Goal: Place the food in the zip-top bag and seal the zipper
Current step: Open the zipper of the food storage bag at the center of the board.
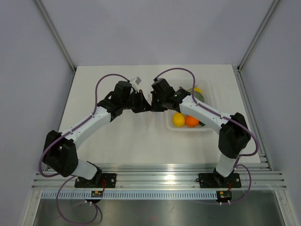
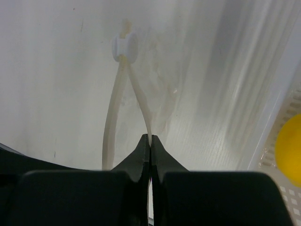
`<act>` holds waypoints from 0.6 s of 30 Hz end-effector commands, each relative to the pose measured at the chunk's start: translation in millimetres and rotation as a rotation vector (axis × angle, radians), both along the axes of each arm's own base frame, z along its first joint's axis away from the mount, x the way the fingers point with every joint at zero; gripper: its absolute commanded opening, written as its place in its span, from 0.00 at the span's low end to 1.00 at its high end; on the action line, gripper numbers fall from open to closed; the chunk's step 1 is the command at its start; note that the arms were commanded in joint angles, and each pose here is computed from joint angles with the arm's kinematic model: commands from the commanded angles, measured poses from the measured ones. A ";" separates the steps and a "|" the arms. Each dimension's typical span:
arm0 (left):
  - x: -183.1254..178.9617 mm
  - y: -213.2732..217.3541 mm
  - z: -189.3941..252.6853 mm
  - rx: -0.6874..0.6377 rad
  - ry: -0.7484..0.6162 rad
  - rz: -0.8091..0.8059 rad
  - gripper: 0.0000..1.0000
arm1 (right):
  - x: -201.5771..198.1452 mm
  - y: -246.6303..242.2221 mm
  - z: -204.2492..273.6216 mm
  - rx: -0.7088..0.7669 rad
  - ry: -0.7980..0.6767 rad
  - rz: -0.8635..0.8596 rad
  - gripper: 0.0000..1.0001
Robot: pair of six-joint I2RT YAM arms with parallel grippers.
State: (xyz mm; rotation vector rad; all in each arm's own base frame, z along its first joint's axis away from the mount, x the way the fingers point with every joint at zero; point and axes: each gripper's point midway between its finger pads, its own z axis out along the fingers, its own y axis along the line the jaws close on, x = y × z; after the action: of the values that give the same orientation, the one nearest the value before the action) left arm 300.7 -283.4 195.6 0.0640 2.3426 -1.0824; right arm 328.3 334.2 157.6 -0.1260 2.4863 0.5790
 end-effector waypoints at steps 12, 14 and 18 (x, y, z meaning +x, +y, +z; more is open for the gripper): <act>21.8 9.7 -9.7 0.149 -0.046 0.087 0.00 | -4.1 5.9 47.3 0.101 -0.081 0.004 0.00; 26.2 9.2 -8.6 0.173 -0.052 0.094 0.00 | -4.5 7.1 49.6 0.110 -0.083 0.008 0.00; 25.6 3.3 -7.1 0.186 -0.050 0.083 0.00 | -4.4 11.4 53.3 0.129 -0.083 0.018 0.00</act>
State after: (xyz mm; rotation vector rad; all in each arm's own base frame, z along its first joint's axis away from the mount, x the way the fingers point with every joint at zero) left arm 318.1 -270.6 172.6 0.0221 2.4178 -0.8316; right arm 324.7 330.6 171.1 -0.1180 2.4646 0.5954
